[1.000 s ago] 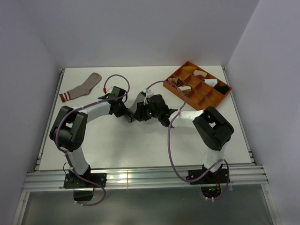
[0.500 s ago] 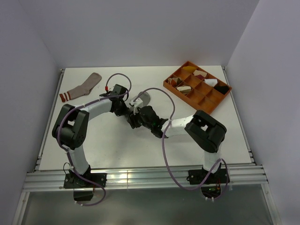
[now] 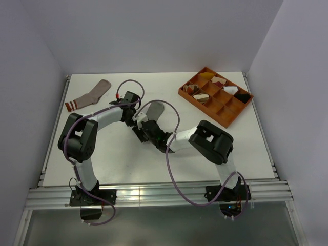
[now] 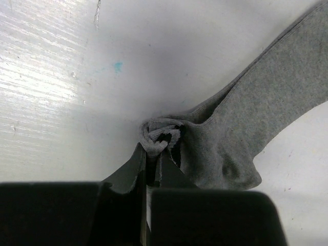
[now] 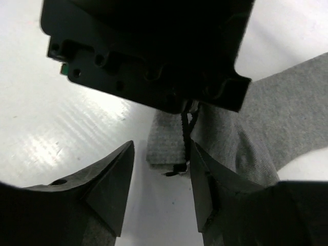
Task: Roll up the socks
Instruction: Roll the sock at the center of the board.
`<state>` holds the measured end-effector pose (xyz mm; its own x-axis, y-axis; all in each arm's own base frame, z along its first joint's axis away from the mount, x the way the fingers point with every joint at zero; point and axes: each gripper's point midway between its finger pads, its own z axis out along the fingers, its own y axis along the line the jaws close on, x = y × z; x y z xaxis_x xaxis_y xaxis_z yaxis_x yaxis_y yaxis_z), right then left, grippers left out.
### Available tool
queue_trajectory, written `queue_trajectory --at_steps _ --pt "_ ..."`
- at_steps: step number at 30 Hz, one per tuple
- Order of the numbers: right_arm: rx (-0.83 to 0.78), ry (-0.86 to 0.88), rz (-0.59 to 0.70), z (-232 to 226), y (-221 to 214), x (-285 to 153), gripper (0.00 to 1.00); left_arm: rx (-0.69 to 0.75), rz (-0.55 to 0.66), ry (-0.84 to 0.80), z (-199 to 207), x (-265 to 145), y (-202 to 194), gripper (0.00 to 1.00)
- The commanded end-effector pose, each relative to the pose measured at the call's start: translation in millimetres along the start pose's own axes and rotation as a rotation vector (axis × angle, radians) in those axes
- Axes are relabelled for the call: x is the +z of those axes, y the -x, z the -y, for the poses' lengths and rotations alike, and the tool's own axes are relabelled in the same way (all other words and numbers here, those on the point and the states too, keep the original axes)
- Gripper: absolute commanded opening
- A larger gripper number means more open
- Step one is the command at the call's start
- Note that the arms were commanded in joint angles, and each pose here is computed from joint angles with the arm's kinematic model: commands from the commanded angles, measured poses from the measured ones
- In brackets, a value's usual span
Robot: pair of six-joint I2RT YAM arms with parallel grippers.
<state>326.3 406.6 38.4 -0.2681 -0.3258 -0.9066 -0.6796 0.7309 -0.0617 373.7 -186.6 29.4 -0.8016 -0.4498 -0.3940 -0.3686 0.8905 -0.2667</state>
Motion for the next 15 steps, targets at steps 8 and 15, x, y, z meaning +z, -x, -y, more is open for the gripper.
queue_trajectory --at_steps 8,15 --pt "-0.036 -0.102 -0.008 -1 4 8 0.20 0.039 -0.124 0.066 -22 7 -35 0.00" --pt "0.092 -0.010 -0.074 -14 -9 -1 0.00 -0.021 -0.035 0.003 -14 -5 -20 0.19"
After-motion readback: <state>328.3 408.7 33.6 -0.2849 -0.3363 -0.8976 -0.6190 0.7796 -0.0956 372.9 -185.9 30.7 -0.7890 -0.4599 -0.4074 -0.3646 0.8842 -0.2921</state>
